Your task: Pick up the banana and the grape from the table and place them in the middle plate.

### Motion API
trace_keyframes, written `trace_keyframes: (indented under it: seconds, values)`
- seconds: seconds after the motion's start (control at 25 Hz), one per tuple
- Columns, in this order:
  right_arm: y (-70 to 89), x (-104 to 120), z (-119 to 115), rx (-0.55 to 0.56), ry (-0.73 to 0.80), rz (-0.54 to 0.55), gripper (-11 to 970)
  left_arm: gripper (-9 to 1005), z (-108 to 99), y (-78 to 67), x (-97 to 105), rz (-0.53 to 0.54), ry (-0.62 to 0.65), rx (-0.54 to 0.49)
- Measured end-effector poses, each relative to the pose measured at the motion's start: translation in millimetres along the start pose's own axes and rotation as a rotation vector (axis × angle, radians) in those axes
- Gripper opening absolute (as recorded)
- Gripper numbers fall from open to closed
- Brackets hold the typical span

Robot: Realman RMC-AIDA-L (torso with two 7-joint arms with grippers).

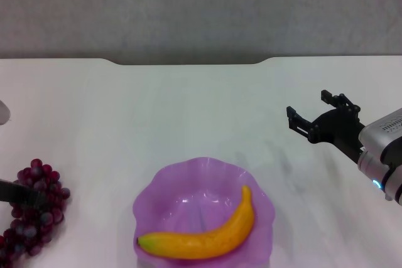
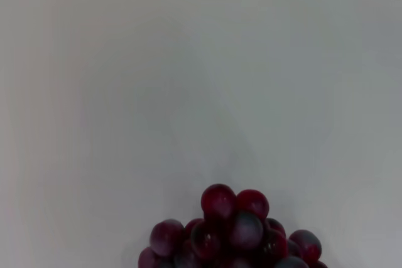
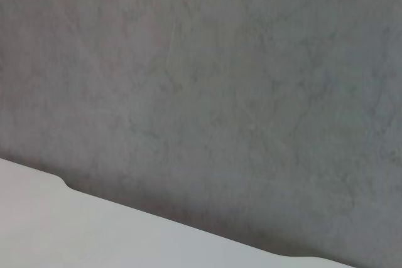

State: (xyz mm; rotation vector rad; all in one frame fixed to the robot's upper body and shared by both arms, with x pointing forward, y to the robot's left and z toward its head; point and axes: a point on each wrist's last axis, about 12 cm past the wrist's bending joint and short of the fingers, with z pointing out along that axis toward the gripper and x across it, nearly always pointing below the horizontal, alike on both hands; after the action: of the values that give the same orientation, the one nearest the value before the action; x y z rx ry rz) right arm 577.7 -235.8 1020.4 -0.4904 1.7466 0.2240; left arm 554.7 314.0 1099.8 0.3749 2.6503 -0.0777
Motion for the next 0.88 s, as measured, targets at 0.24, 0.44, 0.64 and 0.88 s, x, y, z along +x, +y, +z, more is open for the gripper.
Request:
trace_keyframes:
  seconds: [0.24, 0.44, 0.64, 0.88]
  values:
    - [0.0, 0, 0, -0.001, 0.001, -0.001, 879, 176, -8, 3.1, 3, 0.006, -0.029, -0.020]
    - [0.2, 0, 0, -0.002, -0.003, -0.003, 879, 170, -18, 7.1, 6, -0.004, -0.087, -0.049]
    - [0.6, 0, 0, -0.003, -0.003, -0.014, 880, 161, -19, 6.6, 7, -0.011, -0.106, -0.039]
    - [1.1, 0, -1, -0.004, -0.003, -0.013, 880, 155, -19, 6.3, 8, -0.012, -0.113, -0.031]
